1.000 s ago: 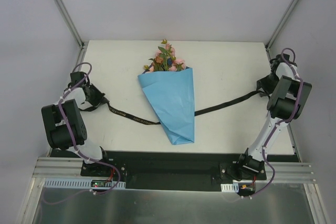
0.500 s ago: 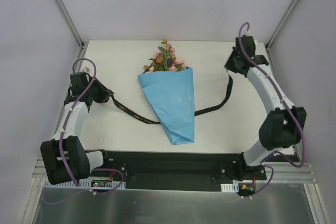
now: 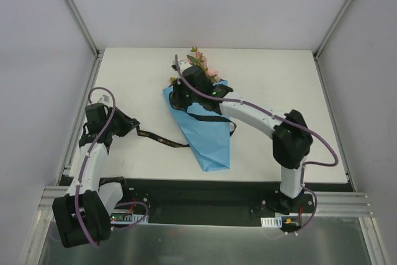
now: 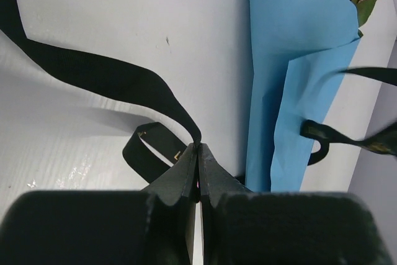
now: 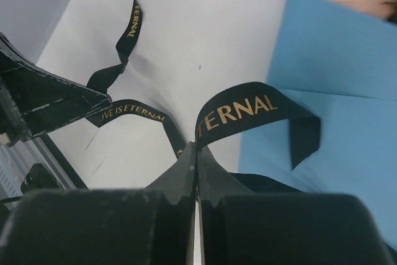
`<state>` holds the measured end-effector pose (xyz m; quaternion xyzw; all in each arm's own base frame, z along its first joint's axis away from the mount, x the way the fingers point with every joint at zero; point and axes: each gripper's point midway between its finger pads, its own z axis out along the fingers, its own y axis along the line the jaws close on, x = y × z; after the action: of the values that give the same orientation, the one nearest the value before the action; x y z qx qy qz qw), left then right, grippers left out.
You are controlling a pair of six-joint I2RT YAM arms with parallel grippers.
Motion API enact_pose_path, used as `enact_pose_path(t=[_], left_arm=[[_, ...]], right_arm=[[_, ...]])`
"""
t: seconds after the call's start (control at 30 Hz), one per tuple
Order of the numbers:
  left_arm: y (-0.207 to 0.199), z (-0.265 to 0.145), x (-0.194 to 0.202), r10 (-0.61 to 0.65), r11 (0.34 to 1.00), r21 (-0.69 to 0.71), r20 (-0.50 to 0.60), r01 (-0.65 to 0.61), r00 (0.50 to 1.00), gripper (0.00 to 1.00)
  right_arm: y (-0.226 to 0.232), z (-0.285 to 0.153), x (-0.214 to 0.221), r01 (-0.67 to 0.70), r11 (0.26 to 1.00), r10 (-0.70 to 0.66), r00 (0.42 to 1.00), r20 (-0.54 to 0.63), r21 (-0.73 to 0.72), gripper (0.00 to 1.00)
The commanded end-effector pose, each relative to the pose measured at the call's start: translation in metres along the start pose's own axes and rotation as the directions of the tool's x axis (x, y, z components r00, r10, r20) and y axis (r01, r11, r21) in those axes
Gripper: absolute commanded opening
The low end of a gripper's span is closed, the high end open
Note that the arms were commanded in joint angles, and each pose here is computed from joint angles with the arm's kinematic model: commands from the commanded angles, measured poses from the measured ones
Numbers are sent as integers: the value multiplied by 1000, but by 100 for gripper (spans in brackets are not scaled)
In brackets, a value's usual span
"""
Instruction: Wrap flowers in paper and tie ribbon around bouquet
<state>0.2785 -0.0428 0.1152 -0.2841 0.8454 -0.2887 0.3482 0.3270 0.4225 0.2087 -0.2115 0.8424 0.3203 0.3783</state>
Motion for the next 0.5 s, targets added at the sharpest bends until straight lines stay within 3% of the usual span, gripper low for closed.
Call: enact_pose_path(t=[0.0, 0.17, 0.47], left_arm=[[-5, -8, 15, -36, 998, 59, 0, 36, 999, 0], [-10, -19, 21, -17, 994, 104, 27, 14, 999, 0], [-10, -31, 41, -22, 988, 156, 43, 15, 999, 0]], right_arm=[[57, 38, 7, 44, 983, -48, 999, -18, -180, 0], [97, 76, 30, 17, 956, -44, 996, -84, -292, 0], [106, 133, 67, -61, 943, 1, 984, -181, -328, 0]])
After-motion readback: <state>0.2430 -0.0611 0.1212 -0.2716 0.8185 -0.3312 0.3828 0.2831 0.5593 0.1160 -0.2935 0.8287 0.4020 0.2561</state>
